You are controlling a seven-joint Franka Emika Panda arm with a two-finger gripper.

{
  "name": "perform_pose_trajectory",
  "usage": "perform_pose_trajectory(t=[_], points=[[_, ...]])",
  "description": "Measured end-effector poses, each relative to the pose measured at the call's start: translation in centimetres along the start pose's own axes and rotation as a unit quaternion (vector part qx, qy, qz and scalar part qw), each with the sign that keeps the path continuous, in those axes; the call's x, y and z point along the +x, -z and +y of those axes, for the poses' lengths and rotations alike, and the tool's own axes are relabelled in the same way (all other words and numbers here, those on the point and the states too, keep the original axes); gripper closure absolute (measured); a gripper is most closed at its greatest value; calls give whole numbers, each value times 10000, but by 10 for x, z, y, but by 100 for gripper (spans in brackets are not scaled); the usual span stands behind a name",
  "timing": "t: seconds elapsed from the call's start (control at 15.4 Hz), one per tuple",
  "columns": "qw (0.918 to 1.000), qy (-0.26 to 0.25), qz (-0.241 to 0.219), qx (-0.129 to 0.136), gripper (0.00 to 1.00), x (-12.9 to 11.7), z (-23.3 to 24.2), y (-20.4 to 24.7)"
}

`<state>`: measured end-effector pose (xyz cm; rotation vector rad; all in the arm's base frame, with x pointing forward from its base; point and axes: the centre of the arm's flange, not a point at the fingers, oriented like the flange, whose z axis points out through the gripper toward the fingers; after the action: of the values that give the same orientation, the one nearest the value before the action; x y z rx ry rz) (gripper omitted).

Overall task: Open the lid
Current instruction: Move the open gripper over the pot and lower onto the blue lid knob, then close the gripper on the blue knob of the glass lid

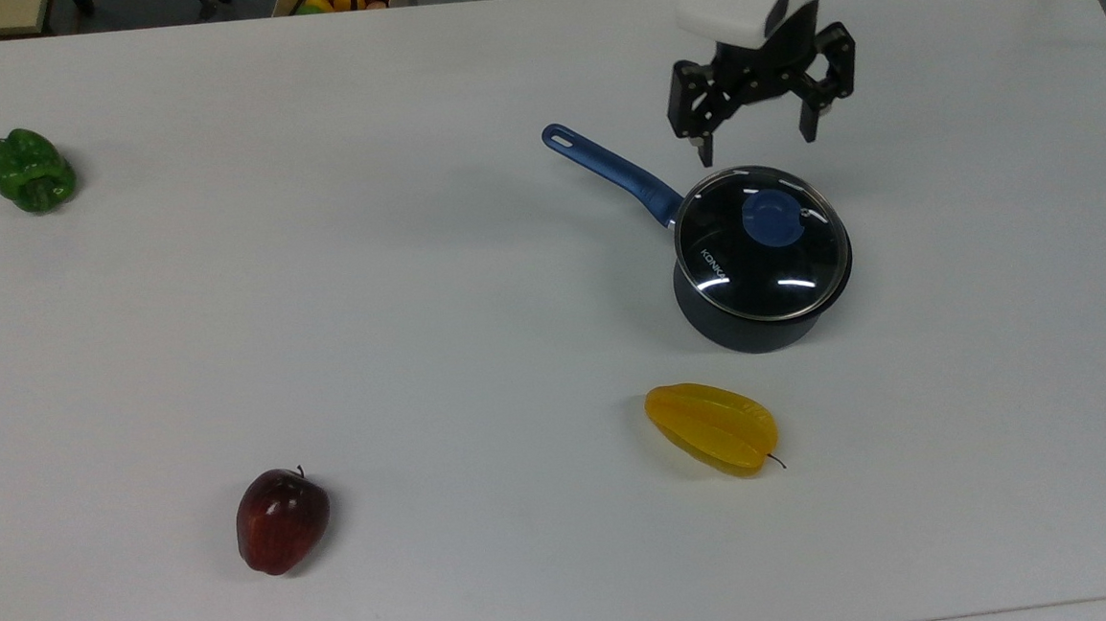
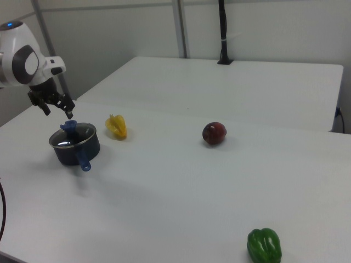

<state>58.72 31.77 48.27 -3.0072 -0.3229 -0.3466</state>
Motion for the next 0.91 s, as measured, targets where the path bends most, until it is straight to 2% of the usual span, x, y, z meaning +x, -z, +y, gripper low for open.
perform_pose_trajectory(t=[0.13,0.45,0.91], points=[[9998,-148,83,-93,0,0,-12,-16],[9962,-528,430,-538,0,3,-22,-51],[9956,-536,487,-595,0,3,-24,-58]])
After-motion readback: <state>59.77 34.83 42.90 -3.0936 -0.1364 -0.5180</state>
